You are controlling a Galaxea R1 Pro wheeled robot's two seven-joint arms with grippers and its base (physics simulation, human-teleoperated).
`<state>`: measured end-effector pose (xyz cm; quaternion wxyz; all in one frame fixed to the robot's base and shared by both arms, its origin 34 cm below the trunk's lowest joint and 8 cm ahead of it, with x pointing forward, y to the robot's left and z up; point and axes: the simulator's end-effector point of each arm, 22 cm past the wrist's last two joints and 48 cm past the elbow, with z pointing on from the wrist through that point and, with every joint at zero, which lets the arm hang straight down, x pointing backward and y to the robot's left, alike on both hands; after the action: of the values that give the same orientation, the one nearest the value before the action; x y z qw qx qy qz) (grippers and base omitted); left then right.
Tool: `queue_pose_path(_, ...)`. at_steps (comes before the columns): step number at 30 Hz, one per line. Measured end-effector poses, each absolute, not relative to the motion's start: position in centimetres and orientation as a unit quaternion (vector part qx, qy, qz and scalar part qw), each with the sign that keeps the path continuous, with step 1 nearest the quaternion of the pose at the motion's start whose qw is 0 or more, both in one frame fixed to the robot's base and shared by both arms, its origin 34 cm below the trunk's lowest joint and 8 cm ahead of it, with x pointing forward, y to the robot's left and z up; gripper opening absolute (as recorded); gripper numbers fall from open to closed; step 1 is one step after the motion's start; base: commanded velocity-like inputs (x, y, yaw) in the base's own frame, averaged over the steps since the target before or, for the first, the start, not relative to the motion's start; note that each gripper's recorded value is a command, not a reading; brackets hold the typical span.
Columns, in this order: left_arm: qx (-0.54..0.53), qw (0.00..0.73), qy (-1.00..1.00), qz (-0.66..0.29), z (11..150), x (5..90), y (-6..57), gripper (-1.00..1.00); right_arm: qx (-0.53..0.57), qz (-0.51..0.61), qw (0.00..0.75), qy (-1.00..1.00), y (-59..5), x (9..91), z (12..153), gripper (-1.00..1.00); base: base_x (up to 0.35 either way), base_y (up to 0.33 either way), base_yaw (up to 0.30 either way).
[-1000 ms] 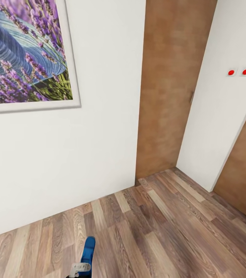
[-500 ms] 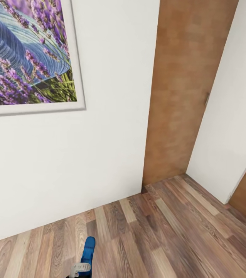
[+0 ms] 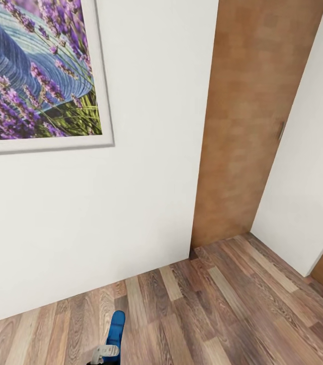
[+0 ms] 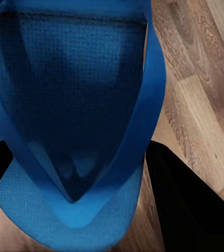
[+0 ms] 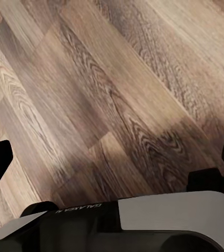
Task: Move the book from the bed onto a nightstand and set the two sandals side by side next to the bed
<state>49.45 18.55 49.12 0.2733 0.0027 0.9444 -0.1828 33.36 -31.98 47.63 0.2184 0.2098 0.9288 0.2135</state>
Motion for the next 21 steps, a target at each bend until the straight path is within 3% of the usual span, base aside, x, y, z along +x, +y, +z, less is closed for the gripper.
queue_pose_path(14,0.003,0.273,0.944,-0.183,49.11,49.44,18.55,-1.0,0.21,0.214,0.219,0.929,-31.98,33.38,47.64,1.0,0.27,0.0,0.004)
queue_pose_path(21,0.003,0.273,0.944,-0.183,49.1,49.46,18.56,-1.0,0.21,0.213,0.218,0.929,-31.97,33.39,47.62,1.0,0.055,0.0,0.211)
